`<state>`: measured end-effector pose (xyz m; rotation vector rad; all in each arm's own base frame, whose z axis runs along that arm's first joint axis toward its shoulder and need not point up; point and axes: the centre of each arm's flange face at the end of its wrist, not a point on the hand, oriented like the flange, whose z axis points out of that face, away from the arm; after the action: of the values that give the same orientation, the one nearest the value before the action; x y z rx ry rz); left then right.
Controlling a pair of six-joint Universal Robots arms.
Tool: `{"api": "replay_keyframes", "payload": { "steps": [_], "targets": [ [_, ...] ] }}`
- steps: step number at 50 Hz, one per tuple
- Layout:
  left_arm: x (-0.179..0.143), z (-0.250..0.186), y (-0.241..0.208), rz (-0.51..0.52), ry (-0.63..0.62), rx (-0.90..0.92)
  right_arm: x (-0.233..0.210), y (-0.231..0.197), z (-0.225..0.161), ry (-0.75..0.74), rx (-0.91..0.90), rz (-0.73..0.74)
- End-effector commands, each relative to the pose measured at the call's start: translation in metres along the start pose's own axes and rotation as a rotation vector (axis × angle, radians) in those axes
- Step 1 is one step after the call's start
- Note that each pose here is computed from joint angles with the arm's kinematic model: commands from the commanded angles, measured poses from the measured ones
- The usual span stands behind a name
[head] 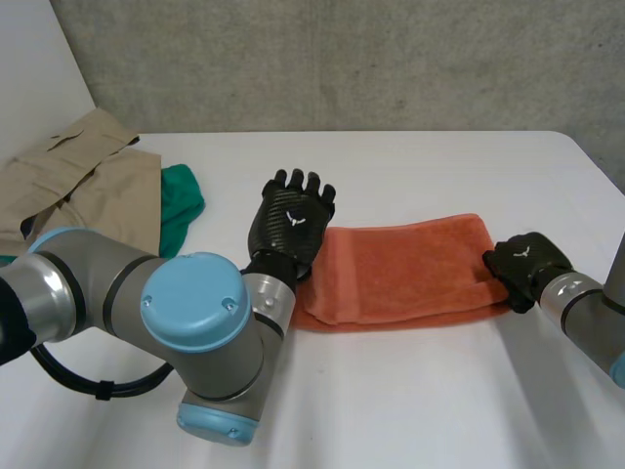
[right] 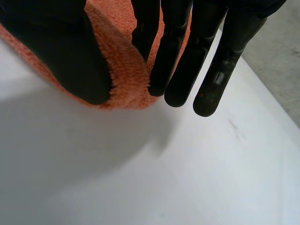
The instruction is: Fold the laundry.
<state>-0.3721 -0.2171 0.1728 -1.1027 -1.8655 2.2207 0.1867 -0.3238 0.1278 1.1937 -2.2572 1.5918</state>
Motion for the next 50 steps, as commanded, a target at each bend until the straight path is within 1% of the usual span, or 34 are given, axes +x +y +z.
{"api": "replay_keyframes", "payload": {
  "steps": [1,2,3,5,6,9,10,13,14,18,21,24,25,26,29,30,34,35,37,44,47,50],
  "targets": [
    [-0.014,-0.011,-0.010,-0.001,-0.015,-0.003,0.009,-0.043,-0.005,0.081,0.144,-0.055],
    [-0.016,-0.011,-0.012,-0.002,-0.019,0.000,0.006,-0.056,-0.010,0.080,0.180,-0.070],
    [-0.017,-0.012,-0.015,-0.005,-0.023,0.007,-0.005,-0.082,-0.019,0.067,0.256,-0.099],
    [-0.025,-0.013,-0.020,-0.010,-0.043,0.015,-0.018,-0.097,-0.023,0.043,0.305,-0.117],
    [-0.028,-0.013,-0.021,-0.011,-0.049,0.016,-0.037,-0.108,-0.026,-0.003,0.347,-0.137],
    [-0.043,-0.013,-0.022,-0.013,-0.091,0.012,-0.069,-0.121,-0.032,-0.074,0.405,-0.171],
    [-0.047,-0.014,-0.022,-0.013,-0.103,0.009,-0.094,-0.130,-0.039,-0.143,0.451,-0.198],
    [-0.058,-0.014,-0.019,-0.013,-0.140,-0.008,-0.133,-0.137,-0.053,-0.270,0.520,-0.232],
    [-0.058,-0.015,-0.018,-0.013,-0.145,-0.013,-0.158,-0.136,-0.061,-0.367,0.554,-0.250],
    [-0.060,-0.016,-0.015,-0.014,-0.152,-0.025,-0.180,-0.128,-0.060,-0.474,0.558,-0.250],
    [-0.061,-0.014,-0.015,-0.016,-0.150,-0.023,-0.177,-0.132,-0.060,-0.465,0.566,-0.234],
    [-0.062,-0.011,-0.017,-0.023,-0.155,-0.010,-0.165,-0.141,-0.059,-0.418,0.545,-0.143],
    [-0.063,-0.009,-0.018,-0.024,-0.159,-0.004,-0.158,-0.142,-0.057,-0.391,0.529,-0.102],
    [-0.063,-0.008,-0.020,-0.025,-0.159,0.003,-0.141,-0.144,-0.051,-0.339,0.499,-0.025],
    [-0.059,-0.003,-0.030,-0.032,-0.150,0.040,-0.108,-0.142,-0.041,-0.251,0.452,0.114],
    [-0.057,-0.001,-0.031,-0.034,-0.142,0.046,-0.089,-0.141,-0.038,-0.208,0.432,0.204],
    [-0.032,0.002,-0.035,-0.070,-0.069,0.069,-0.063,-0.137,-0.039,-0.189,0.369,0.355],
    [-0.024,0.001,-0.037,-0.091,-0.048,0.070,-0.063,-0.135,-0.038,-0.197,0.350,0.374],
    [-0.020,0.000,-0.036,-0.104,-0.030,0.053,-0.067,-0.130,-0.037,-0.239,0.296,0.403],
    [-0.010,-0.008,-0.021,-0.159,0.045,-0.092,-0.080,-0.117,-0.016,-0.332,0.172,0.423],
    [-0.006,-0.010,-0.010,-0.157,0.074,-0.172,-0.082,-0.113,-0.010,-0.350,0.149,0.429],
    [-0.001,-0.010,0.005,-0.132,0.103,-0.259,-0.087,-0.109,-0.002,-0.370,0.126,0.426]
  ]
}}
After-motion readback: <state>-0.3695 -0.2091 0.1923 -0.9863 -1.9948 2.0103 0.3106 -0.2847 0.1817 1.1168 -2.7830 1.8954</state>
